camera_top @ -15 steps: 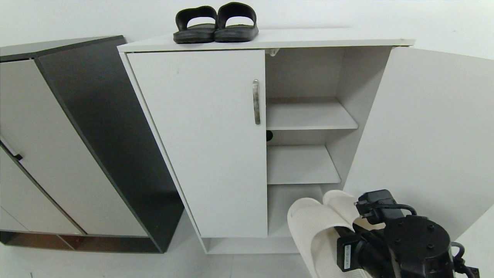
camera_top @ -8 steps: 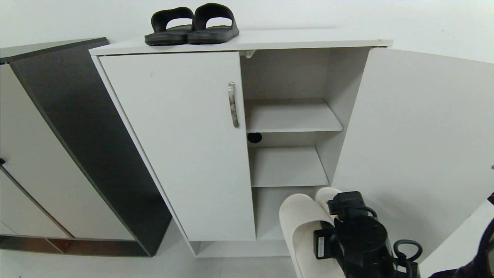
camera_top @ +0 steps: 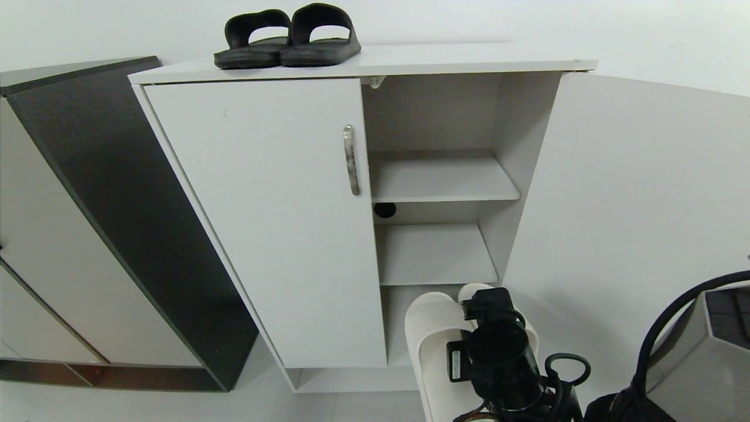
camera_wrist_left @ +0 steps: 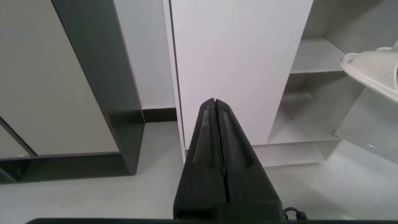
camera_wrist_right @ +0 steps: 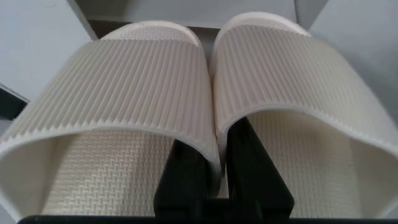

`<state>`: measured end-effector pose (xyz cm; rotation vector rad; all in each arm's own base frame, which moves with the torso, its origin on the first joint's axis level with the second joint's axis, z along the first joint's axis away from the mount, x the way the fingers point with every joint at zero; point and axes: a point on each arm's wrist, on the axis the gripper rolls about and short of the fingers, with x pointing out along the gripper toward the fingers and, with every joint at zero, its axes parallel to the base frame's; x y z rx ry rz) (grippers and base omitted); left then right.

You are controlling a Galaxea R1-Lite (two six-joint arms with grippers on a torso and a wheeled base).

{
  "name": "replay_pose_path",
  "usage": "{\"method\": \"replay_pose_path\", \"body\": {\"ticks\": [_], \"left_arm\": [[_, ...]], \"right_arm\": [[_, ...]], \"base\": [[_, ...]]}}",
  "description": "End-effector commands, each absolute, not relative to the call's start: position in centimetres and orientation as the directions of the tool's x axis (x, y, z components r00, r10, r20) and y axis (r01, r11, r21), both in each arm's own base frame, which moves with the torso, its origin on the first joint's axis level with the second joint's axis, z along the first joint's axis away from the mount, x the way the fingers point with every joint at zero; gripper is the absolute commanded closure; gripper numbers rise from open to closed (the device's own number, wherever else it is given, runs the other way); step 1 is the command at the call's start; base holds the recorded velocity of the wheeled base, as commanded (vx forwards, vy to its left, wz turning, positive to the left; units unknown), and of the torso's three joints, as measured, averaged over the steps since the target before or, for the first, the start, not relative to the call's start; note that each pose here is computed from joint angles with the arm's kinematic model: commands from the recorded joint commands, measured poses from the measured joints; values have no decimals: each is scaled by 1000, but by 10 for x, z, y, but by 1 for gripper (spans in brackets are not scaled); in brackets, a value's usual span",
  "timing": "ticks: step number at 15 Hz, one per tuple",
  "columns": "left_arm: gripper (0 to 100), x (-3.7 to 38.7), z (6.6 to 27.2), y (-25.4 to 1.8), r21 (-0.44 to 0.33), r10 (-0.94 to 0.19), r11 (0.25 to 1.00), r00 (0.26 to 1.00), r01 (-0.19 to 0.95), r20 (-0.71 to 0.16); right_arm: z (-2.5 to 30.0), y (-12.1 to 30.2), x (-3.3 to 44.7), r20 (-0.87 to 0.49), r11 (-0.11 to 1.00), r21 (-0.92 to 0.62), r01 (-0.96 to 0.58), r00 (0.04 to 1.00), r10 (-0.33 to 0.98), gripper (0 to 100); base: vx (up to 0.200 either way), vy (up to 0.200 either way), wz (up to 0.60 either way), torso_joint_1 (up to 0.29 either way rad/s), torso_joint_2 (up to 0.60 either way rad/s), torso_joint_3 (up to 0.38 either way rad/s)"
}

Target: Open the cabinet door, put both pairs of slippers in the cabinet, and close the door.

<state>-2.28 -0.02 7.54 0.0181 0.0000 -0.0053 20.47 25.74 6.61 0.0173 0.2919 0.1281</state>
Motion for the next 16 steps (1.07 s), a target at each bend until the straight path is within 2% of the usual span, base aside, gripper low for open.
{"method": "replay_pose_path", "body": {"ticks": [1,5,8,14,16], "left_arm": [[100,-23,76,0,18,-3,1000,1000,3,-2],[100,-23,75,0,17,-5,1000,1000,5,-3],[100,-23,76,0,17,-5,1000,1000,5,-2],[100,-23,75,0,17,-6,1000,1000,6,-3],[100,-23,75,0,17,-6,1000,1000,6,-3]], "right_arm": [[64,260,207,-287,991,38,-131,948,136,100],[68,266,209,-290,978,74,-194,934,208,100],[67,268,211,-293,975,73,-208,930,220,100],[55,276,227,-289,984,8,-178,942,172,100],[61,280,233,-214,988,14,-152,965,152,100]], "base": [[0,0,0,0,0,0],[0,0,0,-1,2,-15],[0,0,0,-1,2,-163],[0,0,0,3,2,-194],[0,0,0,2,5,-200]]}}
